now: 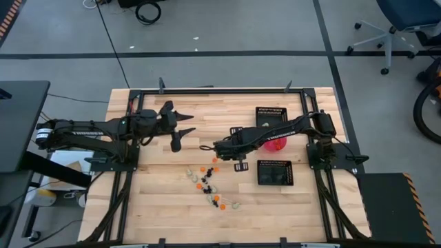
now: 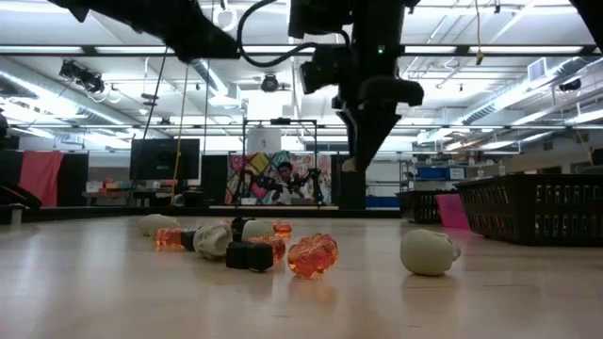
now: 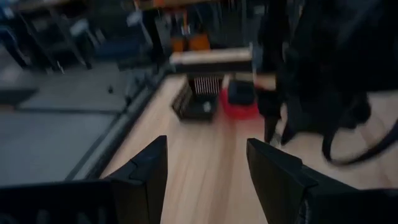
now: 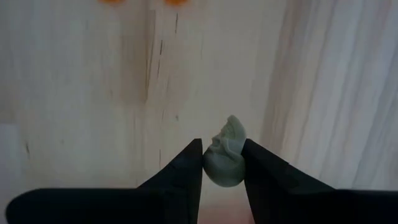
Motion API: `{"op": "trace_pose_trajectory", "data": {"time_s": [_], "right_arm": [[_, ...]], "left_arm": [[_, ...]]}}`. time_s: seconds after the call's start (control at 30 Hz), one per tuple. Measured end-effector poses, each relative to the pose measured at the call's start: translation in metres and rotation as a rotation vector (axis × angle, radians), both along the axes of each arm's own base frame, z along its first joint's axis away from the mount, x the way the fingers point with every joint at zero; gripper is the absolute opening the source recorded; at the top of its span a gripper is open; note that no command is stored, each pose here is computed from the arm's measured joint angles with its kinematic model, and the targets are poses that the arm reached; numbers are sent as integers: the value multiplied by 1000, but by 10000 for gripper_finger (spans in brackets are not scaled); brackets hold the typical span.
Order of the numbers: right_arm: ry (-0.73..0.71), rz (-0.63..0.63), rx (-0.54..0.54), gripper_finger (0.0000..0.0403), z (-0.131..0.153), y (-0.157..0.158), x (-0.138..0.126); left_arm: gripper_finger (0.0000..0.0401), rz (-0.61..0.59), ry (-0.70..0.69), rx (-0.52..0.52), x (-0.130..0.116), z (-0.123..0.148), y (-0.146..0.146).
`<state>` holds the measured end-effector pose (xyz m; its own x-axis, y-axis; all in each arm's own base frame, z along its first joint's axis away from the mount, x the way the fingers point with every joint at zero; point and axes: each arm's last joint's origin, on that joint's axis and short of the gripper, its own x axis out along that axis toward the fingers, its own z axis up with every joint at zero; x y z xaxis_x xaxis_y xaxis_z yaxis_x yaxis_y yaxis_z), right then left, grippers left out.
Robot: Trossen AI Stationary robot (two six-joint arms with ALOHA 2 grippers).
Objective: Sort Halloween decoration
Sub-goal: Put the white skull toy into the top black bin
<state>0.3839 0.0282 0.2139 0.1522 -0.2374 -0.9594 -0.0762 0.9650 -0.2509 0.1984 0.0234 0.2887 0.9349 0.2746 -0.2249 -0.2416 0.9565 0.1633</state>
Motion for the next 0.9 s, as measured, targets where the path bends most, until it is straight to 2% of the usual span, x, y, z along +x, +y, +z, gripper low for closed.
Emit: {"op": "trace_pose_trajectory", "data": {"time_s": [0.13,0.27,0.57,0.9], "right_arm": [[-25,-10,-5,105,13,-1,-5],[-43,-33,-8,105,33,-2,-17],[-119,-98,17,105,79,-5,-53],[-65,-195,51,105,80,-12,-86]], "left_arm": [[192,-12,-96,75,2,11,0],[192,-27,-100,169,2,14,0],[192,-23,-72,118,2,10,0],[192,-19,-75,90,2,9,0]]}}
